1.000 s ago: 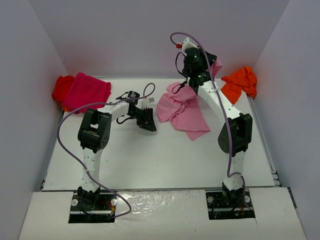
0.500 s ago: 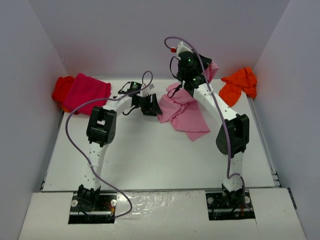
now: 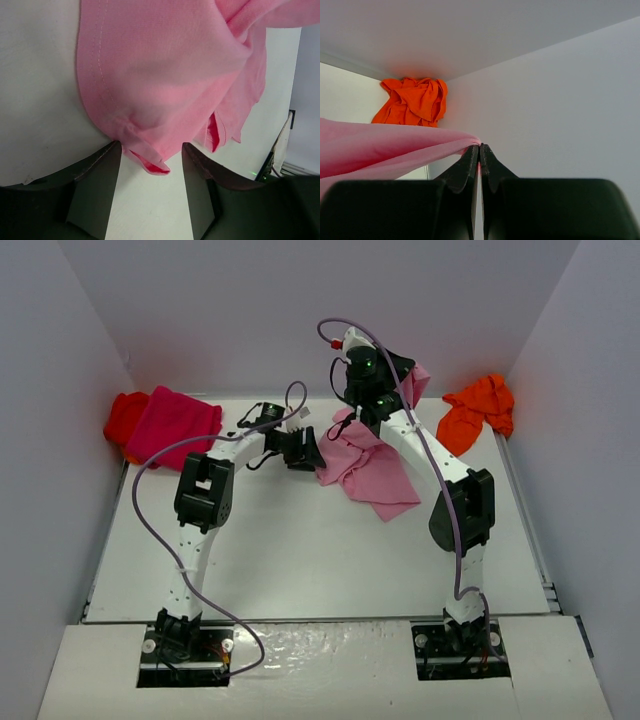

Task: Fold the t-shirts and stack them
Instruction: Flatten out the tshirt

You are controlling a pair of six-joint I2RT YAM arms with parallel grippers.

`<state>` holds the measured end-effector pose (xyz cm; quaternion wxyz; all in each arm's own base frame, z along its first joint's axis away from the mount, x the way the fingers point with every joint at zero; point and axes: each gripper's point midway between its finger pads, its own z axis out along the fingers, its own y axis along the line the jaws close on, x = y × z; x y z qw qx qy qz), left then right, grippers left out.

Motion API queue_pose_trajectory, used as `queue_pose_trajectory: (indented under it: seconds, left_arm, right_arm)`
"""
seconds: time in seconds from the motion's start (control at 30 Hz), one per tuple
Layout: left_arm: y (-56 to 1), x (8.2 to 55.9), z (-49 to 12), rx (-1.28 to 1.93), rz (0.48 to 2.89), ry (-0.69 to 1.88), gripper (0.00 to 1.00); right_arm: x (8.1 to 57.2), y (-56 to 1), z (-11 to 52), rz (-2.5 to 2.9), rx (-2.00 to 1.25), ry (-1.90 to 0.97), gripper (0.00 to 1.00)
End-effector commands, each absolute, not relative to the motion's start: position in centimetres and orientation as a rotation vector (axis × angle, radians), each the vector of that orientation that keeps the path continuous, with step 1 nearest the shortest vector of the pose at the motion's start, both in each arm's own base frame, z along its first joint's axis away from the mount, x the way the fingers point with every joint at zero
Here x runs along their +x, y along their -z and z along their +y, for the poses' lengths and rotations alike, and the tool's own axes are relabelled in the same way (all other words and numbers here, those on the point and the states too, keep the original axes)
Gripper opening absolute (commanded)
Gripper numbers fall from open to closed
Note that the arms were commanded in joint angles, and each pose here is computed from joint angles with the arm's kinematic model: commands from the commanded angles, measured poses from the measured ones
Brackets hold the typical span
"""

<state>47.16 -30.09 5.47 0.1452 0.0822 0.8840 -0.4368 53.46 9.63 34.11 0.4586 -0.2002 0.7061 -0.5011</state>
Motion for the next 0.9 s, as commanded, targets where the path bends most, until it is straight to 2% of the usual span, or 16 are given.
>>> queue_pose_trajectory:
  seconds: [0.0,0.27,0.77,0.87]
  left_arm:
    - [-5.5,44.9,-29.3,0.238,2.63,1.181,0.49]
    - [-5.5,43.0,-28.9,0.251,2.707,1.122,0.49]
    - [-2.3,43.8,-32.2,0.276,2.775,1.082,0.49]
    - [-1.7,43.9,-32.4,0.291,2.78,1.075,0.42]
  right_arm:
    - [52.4,-38.4,8.8,1.679,-0.328,1.212,0.0]
    - [52.3,-38.5,8.8,1.679,-0.323,1.212,0.0]
    - [51.6,-38.6,9.3,1.681,-0.337,1.207,0.0]
    - [51.5,-38.4,9.5,1.682,-0.348,1.207,0.0]
